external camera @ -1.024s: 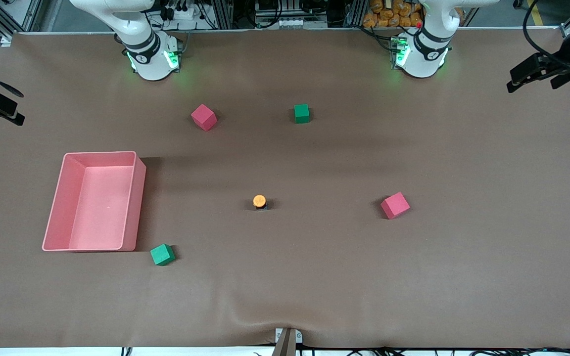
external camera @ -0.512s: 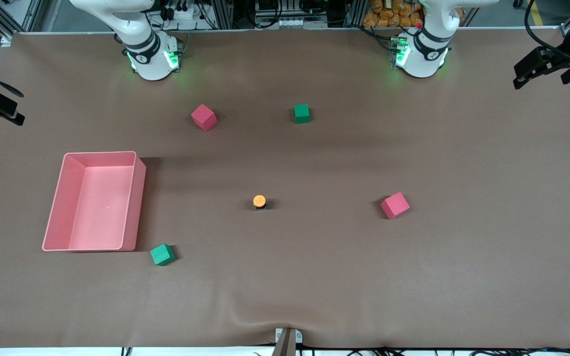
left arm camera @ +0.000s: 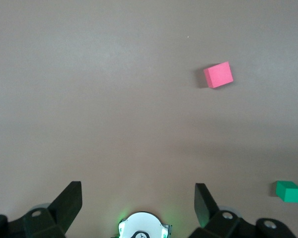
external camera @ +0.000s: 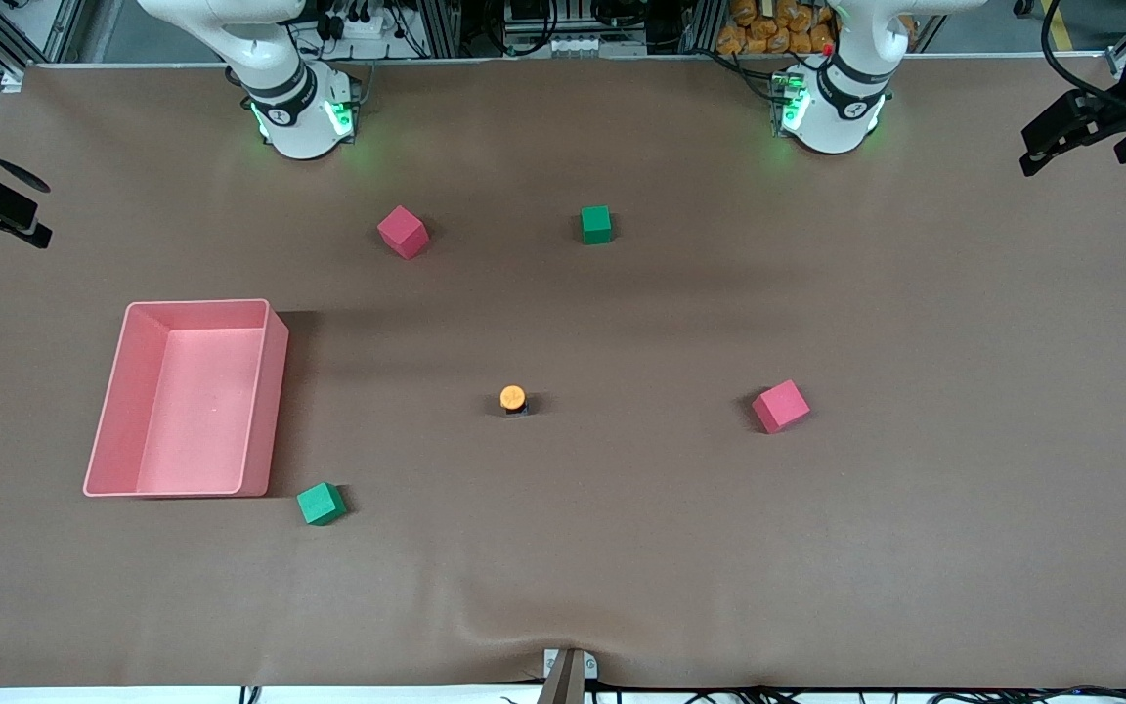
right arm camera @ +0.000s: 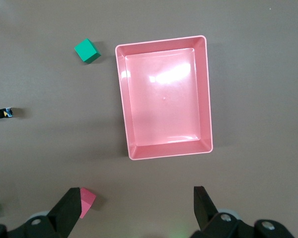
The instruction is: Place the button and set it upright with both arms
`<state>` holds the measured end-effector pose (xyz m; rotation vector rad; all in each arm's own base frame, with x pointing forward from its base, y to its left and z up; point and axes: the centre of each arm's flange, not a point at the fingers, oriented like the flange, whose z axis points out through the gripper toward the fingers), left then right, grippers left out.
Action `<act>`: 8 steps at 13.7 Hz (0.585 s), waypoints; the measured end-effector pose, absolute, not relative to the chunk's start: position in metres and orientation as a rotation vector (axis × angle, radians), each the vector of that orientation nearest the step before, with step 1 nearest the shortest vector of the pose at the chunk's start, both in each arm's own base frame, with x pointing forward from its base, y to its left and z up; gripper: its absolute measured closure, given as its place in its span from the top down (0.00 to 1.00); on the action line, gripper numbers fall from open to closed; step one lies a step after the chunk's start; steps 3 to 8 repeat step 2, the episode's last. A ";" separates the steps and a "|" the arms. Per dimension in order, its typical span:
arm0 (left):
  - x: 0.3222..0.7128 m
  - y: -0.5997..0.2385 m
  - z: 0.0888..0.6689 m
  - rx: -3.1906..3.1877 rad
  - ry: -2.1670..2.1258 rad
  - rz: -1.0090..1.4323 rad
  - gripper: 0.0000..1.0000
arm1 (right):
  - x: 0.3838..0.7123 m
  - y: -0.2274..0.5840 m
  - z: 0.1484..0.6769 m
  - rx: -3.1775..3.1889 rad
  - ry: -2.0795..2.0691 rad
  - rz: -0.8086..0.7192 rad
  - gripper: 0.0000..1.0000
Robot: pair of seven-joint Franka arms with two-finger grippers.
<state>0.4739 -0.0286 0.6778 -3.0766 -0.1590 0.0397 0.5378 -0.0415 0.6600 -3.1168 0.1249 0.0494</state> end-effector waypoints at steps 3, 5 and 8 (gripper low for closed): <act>0.474 -0.029 0.686 -3.079 -0.160 0.009 1.00 | 0.538 -0.042 0.660 -3.117 0.125 0.050 1.00; 0.474 -0.029 0.686 -3.079 -0.160 0.009 1.00 | 0.538 -0.042 0.660 -3.117 0.125 0.050 1.00; 0.474 -0.029 0.686 -3.079 -0.160 0.009 1.00 | 0.538 -0.042 0.660 -3.117 0.125 0.050 1.00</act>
